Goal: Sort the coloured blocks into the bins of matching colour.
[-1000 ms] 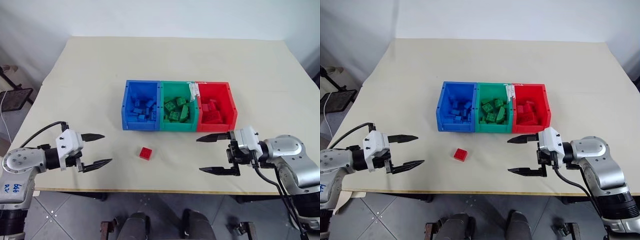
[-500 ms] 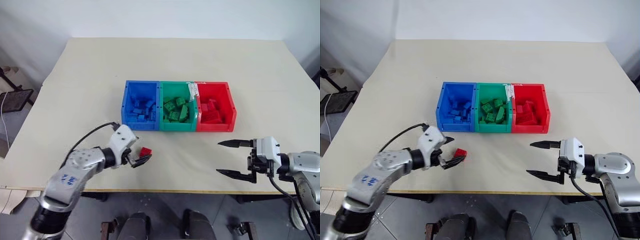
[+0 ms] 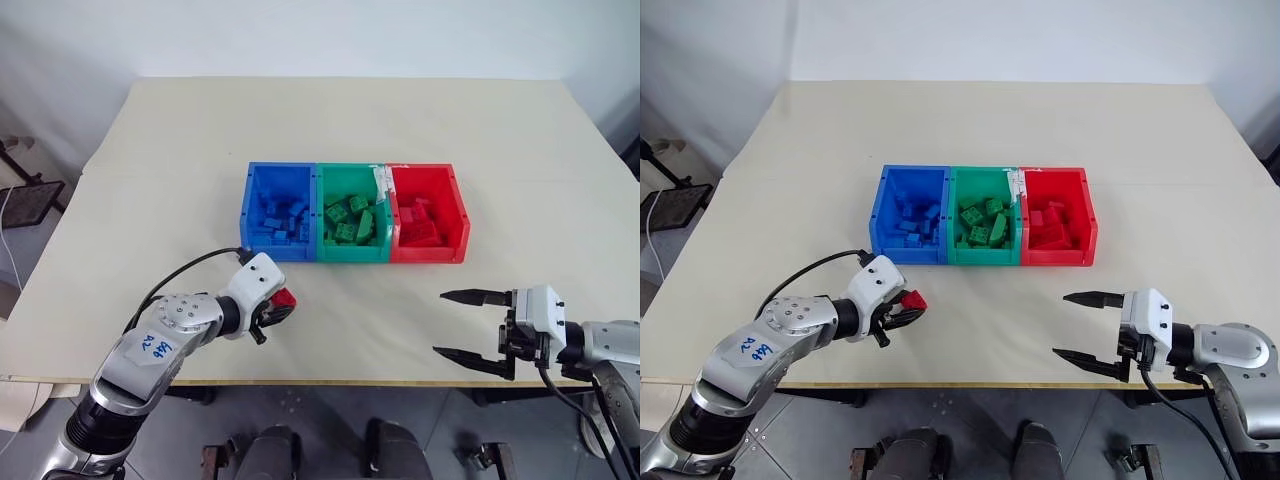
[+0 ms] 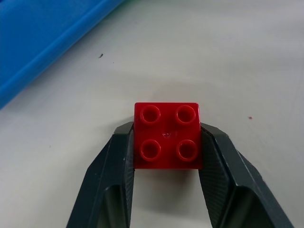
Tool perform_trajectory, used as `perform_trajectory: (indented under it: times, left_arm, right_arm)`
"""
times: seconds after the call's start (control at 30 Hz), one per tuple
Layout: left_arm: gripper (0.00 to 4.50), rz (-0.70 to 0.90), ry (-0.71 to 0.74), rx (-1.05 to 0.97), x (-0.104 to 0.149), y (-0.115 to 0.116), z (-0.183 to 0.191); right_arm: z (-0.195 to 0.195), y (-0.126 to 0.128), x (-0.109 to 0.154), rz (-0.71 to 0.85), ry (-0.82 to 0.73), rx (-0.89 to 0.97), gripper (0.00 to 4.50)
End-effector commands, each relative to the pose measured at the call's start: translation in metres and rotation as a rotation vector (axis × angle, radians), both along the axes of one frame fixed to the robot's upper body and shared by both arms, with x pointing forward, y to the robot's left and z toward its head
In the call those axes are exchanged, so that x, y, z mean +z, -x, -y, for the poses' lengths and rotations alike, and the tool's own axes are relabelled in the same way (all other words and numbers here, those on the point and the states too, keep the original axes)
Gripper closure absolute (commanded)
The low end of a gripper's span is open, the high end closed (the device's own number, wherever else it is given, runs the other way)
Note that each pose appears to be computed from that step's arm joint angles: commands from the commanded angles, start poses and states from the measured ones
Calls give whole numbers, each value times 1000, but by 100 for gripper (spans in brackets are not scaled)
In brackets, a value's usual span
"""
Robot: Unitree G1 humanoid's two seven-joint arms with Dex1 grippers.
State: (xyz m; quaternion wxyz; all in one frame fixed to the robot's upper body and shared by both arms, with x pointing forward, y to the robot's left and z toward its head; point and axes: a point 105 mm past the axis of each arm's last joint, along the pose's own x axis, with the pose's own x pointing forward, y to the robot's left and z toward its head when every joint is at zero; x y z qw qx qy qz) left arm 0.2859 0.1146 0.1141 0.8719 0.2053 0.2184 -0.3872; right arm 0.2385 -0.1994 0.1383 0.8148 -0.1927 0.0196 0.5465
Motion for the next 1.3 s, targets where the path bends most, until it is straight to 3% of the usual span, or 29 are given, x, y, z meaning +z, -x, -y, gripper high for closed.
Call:
perform_trajectory:
  times: [0.03,0.13,0.23,0.33,0.5,0.63,0.8,0.9,1.1,1.3]
  left_arm:
    - [303,113,126,-127,24,-6,23]
    - [303,307,326,-274,72,-15,55]
    - [303,430,366,-346,94,-26,78]
    - [303,533,362,-366,115,-54,119]
    - [303,651,301,-408,126,-83,158]
    - [303,648,280,-425,130,-105,196]
    - [303,624,241,-474,120,-108,216]
    - [202,576,314,-486,117,-105,219]
    - [12,627,302,-491,121,-111,199]
    - [5,710,369,-631,128,-83,128]
  right_arm:
    - [10,-3,18,75,-22,-90,0]
    - [28,-7,31,137,-106,-279,0]
    - [35,-3,36,144,-175,-389,0]
    - [47,2,40,164,-215,-522,0]
    - [54,3,48,206,-246,-644,0]
    - [63,4,48,225,-271,-797,0]
    - [56,9,47,229,-287,-810,0]
    - [52,10,45,231,-286,-808,0]
    - [46,7,41,227,-286,-771,0]
    - [33,2,40,240,-246,-603,0]
